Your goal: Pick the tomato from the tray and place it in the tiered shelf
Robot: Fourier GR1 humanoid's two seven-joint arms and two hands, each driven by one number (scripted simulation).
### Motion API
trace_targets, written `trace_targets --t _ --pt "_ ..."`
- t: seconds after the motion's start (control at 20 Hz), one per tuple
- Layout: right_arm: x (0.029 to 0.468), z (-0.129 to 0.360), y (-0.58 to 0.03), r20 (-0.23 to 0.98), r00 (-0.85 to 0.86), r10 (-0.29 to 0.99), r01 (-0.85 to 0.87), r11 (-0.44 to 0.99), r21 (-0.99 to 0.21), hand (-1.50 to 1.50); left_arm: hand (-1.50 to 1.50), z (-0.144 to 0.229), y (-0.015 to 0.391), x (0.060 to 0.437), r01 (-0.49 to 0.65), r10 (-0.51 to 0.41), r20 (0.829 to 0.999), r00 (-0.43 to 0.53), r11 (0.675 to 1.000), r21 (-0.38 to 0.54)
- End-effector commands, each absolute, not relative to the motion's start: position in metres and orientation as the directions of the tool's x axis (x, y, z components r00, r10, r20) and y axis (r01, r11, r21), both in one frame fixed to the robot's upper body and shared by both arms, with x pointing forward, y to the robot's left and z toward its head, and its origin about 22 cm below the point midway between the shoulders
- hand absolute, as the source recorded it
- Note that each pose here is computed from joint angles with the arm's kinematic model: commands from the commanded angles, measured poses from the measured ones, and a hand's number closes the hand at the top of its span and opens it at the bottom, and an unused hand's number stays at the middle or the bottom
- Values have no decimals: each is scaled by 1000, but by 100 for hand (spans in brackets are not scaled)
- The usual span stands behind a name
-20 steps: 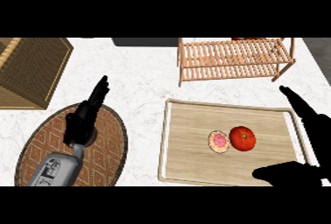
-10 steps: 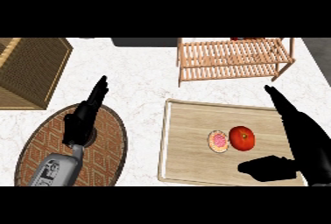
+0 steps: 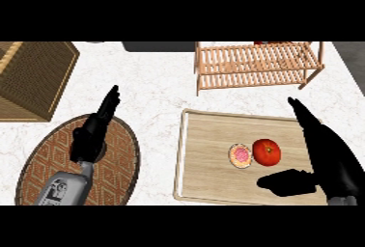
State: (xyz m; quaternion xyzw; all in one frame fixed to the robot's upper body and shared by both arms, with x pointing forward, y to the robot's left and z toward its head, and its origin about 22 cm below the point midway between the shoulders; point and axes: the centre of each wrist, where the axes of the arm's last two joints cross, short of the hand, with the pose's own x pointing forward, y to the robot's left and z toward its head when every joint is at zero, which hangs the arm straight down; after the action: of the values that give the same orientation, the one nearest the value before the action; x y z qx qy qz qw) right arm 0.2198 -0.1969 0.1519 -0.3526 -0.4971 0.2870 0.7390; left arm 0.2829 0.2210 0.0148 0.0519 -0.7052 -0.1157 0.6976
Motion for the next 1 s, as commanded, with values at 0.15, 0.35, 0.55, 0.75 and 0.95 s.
trace_targets --t 0.15,0.35,0.55,0.75,0.95 --pt "225 140 -213 452 475 755 -112 561 -820 -150 0 0 238 271 95 -222 975 -9 970 222" --pt "222 145 -185 431 478 765 -118 542 -832 -150 0 19 235 283 105 -224 974 -37 968 226" --pt "231 118 -197 408 482 776 -147 530 -835 -150 0 13 205 287 65 -224 974 -18 972 225" --pt "234 109 -194 386 494 779 -155 516 -843 -150 0 12 242 285 94 -222 975 -20 970 223" --pt "255 102 -194 393 498 773 -147 522 -840 -150 0 31 205 284 100 -230 973 -20 968 231"
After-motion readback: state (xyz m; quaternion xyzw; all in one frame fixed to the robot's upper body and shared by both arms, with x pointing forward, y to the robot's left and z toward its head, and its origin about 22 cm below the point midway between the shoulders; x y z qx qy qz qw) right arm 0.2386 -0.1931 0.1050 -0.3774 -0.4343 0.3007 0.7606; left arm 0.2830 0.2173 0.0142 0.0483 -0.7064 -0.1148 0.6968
